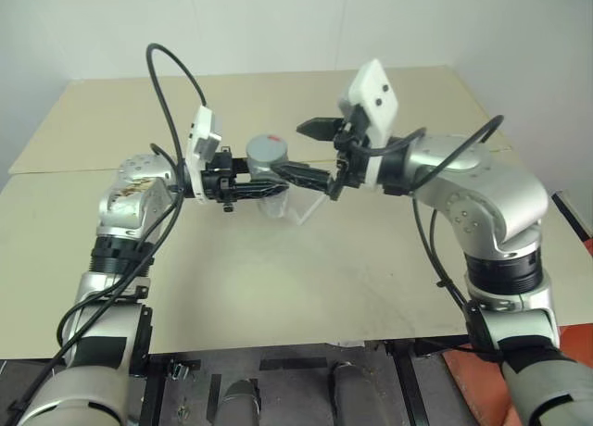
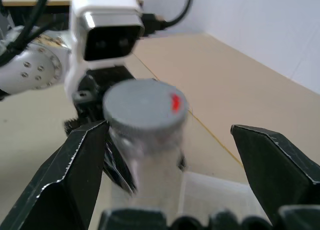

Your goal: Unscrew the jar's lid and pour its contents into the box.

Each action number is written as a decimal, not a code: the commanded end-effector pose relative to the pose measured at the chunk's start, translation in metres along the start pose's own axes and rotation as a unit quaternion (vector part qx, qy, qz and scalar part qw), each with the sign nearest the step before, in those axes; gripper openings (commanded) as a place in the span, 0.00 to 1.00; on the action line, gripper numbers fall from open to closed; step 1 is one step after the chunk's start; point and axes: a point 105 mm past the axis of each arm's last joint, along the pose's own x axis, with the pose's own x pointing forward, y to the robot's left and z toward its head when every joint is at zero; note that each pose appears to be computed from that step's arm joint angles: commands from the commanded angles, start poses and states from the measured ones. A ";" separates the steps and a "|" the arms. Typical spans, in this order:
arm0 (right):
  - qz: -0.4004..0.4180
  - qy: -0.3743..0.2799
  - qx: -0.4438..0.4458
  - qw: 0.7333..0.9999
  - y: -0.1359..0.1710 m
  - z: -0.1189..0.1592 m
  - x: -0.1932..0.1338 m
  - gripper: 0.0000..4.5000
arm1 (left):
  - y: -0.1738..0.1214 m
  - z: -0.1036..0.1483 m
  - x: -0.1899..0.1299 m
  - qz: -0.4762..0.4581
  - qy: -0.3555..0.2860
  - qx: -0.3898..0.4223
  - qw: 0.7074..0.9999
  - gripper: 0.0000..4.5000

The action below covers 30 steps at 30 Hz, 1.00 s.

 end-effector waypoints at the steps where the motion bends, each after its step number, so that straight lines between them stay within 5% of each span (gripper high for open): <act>1: -0.040 -0.023 -0.011 0.999 -0.016 0.014 -0.013 0.99 | -0.008 0.014 0.000 -0.018 -0.014 0.029 0.999 0.42; 13: 0.019 -0.051 -0.015 0.998 0.007 0.029 -0.019 0.99 | -0.002 0.014 0.009 -0.008 -0.019 0.032 0.999 0.42; 30: 0.037 -0.045 -0.016 0.998 0.024 0.026 0.033 0.99 | -0.004 0.018 0.022 -0.033 -0.029 0.047 0.998 0.42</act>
